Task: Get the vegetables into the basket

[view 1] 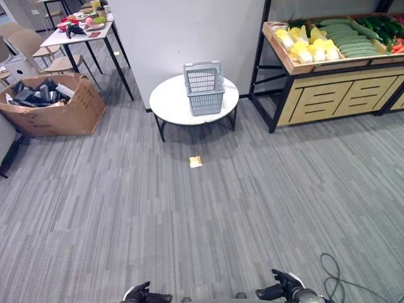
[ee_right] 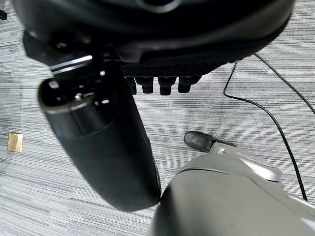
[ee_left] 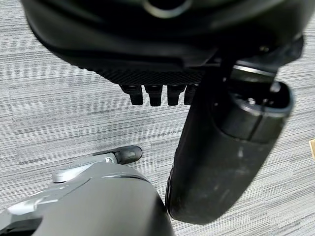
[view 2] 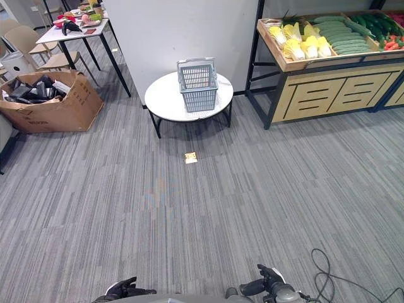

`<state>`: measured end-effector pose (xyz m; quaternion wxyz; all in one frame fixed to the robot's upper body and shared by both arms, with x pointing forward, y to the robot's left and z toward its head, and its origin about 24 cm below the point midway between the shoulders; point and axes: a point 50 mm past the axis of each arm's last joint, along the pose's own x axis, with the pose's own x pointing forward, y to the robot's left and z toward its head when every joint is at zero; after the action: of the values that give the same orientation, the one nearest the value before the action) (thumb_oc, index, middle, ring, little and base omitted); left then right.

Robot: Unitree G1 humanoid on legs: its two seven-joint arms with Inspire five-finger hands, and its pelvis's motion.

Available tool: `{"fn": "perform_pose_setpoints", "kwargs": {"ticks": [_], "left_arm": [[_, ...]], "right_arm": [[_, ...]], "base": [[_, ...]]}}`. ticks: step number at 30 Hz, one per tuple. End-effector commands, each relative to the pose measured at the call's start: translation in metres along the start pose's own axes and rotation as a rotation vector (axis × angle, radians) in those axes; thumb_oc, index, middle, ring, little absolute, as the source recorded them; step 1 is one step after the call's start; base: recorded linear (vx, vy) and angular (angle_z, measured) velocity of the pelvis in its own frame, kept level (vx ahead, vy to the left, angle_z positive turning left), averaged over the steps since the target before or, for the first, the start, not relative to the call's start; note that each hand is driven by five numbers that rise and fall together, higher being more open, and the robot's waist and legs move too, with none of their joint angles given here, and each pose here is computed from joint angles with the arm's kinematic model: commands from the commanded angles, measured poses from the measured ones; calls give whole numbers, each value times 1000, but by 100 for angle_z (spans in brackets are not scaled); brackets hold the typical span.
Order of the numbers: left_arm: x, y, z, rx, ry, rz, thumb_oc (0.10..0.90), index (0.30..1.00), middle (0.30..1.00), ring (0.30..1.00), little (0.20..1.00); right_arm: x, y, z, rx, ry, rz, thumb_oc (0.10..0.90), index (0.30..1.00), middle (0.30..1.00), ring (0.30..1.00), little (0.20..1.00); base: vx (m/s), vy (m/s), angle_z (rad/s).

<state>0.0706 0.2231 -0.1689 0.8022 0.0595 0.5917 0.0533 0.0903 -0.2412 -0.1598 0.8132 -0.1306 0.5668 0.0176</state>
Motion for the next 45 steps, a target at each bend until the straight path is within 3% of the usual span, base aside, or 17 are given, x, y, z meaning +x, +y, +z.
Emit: {"fn": "perform_pose_setpoints", "kwargs": {"ticks": [1,33,45], "left_arm": [[-3,17,-15,17,70,48,900,1000,1000,1000,1000],[-2,16,-11,73,65,41,900,1000,1000,1000,1000],[0,24,14,94,-8,80,900,1000,1000,1000,1000]], "right_arm": [[-3,5,-20,-58,93,20,900,1000,1000,1000,1000],[-3,3,-22,-102,114,12,900,1000,1000,1000,1000],[0,-12,-2,-92,57,-41,900,1000,1000,1000,1000]], "base": [[0,0,0],[-1,-7,-1],[-23,-57,0]]}}
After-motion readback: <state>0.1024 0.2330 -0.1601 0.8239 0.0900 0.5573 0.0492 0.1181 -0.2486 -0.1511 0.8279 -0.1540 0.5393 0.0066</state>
